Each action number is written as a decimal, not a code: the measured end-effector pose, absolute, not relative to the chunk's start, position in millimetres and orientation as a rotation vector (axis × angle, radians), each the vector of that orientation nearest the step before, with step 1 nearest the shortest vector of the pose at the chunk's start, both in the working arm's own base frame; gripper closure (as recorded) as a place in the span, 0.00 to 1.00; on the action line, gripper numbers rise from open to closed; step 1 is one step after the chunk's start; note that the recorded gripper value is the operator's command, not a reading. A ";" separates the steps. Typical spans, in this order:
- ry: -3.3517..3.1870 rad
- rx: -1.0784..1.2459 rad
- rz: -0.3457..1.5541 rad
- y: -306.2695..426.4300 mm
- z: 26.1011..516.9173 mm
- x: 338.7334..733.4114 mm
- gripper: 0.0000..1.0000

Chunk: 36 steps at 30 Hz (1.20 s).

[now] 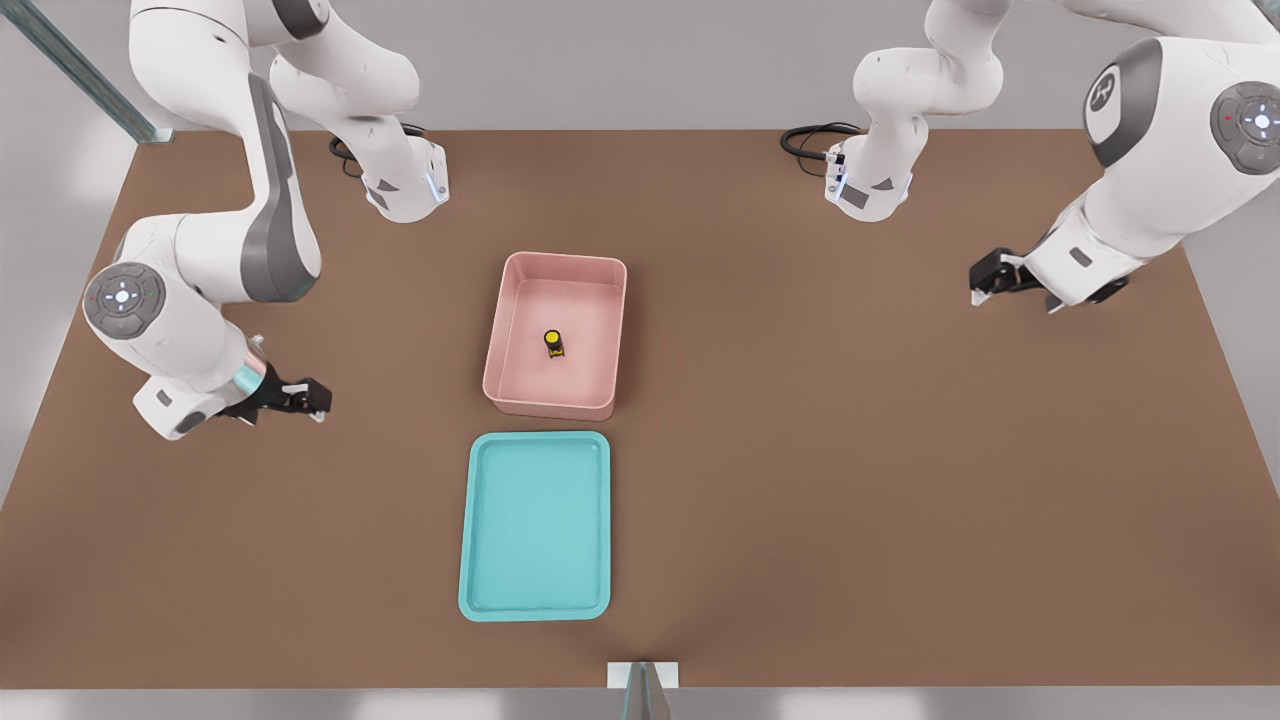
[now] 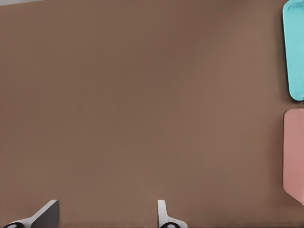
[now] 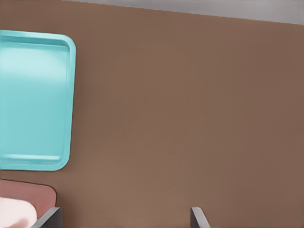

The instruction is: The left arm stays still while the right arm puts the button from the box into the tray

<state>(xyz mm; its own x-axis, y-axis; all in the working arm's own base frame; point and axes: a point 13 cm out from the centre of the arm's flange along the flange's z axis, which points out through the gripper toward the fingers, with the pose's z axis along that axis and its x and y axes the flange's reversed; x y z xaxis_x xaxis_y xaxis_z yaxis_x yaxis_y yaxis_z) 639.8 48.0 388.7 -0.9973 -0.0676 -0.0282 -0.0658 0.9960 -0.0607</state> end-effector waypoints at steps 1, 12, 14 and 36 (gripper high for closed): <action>3.107 -0.104 -0.094 49.3 386.9 639.8 0.00; 3.103 -1.044 -0.221 351.7 167.6 433.3 0.00; 3.064 -1.061 -0.237 352.5 151.1 413.6 0.00; 3.049 -0.692 -0.060 360.6 70.3 381.3 0.00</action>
